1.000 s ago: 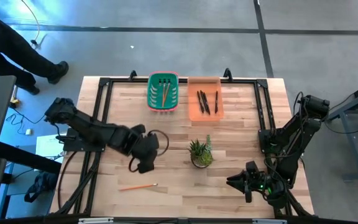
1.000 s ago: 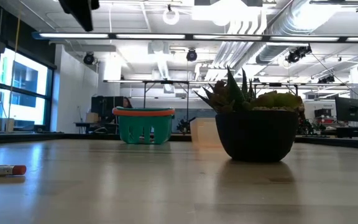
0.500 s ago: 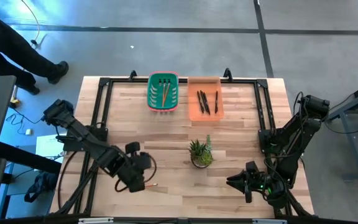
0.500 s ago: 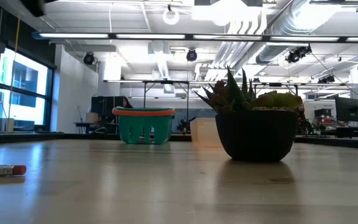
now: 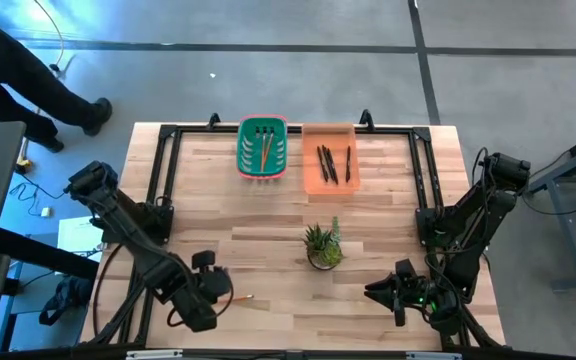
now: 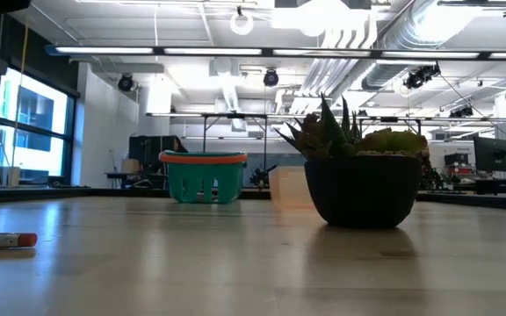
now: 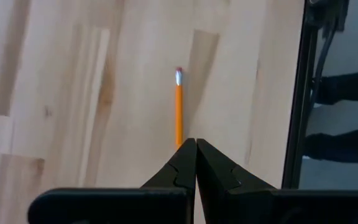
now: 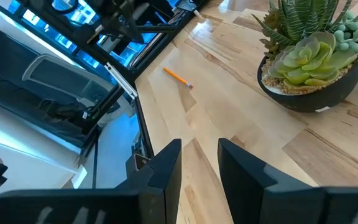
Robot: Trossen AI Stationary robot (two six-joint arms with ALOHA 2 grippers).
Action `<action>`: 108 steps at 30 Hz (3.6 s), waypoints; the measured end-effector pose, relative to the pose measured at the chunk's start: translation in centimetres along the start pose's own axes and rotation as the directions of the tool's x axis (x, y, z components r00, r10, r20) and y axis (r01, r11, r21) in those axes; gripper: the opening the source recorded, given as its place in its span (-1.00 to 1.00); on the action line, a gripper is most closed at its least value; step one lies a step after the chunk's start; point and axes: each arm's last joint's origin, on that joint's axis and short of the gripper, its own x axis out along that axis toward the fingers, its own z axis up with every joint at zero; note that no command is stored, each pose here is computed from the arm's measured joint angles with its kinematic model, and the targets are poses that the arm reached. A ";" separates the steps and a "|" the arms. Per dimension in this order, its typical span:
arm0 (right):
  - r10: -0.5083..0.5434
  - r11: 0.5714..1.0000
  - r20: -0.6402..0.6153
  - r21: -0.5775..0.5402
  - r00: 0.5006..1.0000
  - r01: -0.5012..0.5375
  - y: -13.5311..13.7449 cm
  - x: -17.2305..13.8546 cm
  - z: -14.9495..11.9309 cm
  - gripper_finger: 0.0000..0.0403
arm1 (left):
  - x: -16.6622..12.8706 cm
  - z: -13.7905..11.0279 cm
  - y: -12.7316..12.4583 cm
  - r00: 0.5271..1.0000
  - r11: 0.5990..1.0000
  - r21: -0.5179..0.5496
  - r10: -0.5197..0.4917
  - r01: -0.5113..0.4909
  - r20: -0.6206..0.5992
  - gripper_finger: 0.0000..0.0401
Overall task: Sort pens & pencils
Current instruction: Put the pencil into the green bin
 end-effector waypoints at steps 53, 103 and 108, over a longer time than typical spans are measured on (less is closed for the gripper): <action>-0.001 1.000 -0.032 -0.006 0.999 0.001 -0.1 0.0 -0.1 -0.52 | 6.0 -2.7 -1.7 0.988 0.996 -0.082 0.025 -0.038 -0.155 -0.52; 0.003 1.000 -0.055 -0.011 0.998 -0.004 0.0 0.0 -0.2 -0.52 | 9.7 0.4 0.7 0.980 0.988 -0.154 -0.009 -0.022 -0.197 -0.52; 0.011 1.000 -0.060 -0.008 0.998 -0.012 0.0 -0.2 -0.3 -0.52 | 10.5 0.1 0.7 0.976 0.987 -0.153 0.015 -0.049 -0.215 -0.52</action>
